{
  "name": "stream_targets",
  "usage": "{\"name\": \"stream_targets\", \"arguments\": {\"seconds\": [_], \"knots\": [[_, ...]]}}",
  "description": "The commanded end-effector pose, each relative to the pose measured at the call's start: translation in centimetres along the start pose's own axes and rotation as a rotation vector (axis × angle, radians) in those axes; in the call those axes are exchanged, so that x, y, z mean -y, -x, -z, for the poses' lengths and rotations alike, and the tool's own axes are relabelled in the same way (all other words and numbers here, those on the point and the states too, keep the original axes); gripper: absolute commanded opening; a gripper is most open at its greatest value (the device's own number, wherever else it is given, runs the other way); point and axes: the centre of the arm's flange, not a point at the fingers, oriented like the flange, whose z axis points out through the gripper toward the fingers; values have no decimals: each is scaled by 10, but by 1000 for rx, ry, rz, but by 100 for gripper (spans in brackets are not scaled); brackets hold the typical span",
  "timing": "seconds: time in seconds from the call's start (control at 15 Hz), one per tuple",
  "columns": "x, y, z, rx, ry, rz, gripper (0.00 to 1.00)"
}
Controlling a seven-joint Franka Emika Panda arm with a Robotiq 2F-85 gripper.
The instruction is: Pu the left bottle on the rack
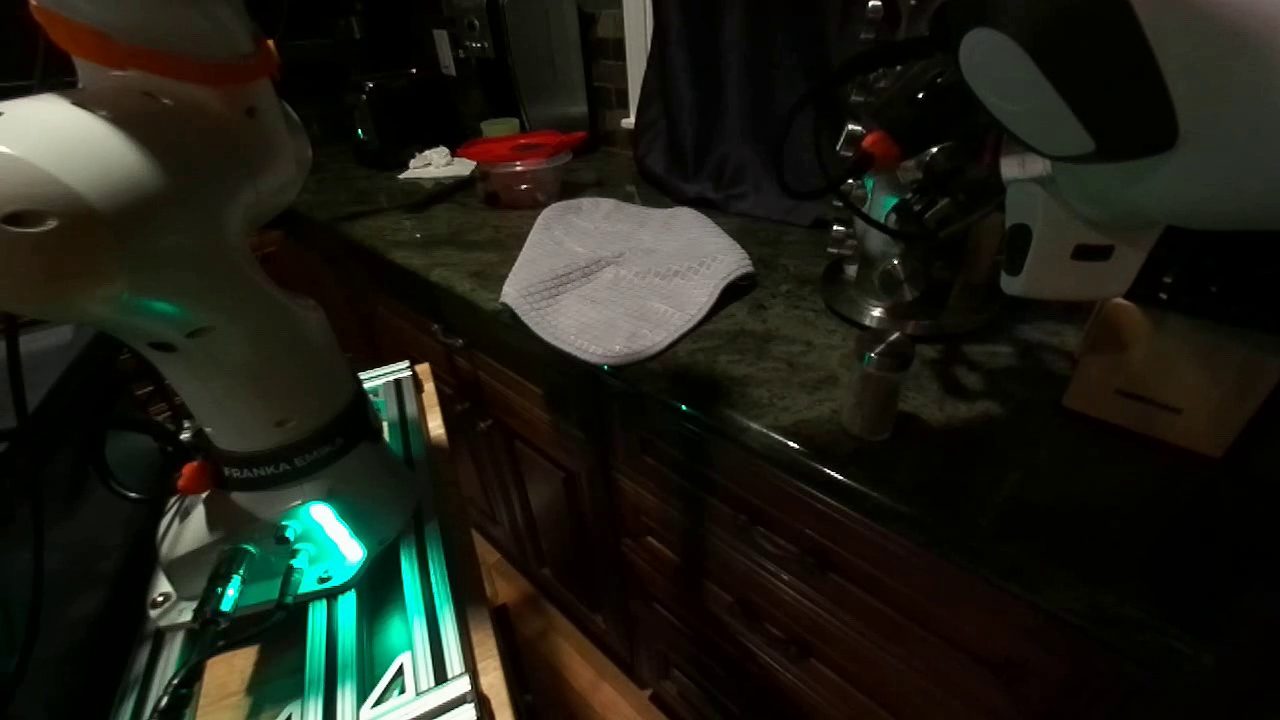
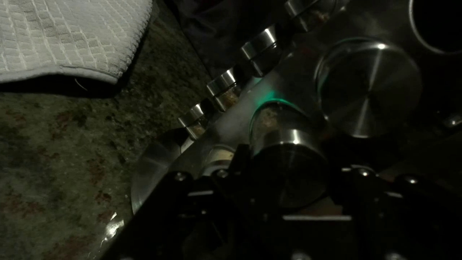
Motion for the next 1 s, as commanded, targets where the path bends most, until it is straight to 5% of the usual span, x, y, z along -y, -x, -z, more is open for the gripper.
{"name": "stream_targets", "arguments": {"seconds": [0.0, 0.93], "knots": [[19, 6, -1, 36, 6, 43, 27], [10, -10, -16, 20, 25, -6, 27]]}}
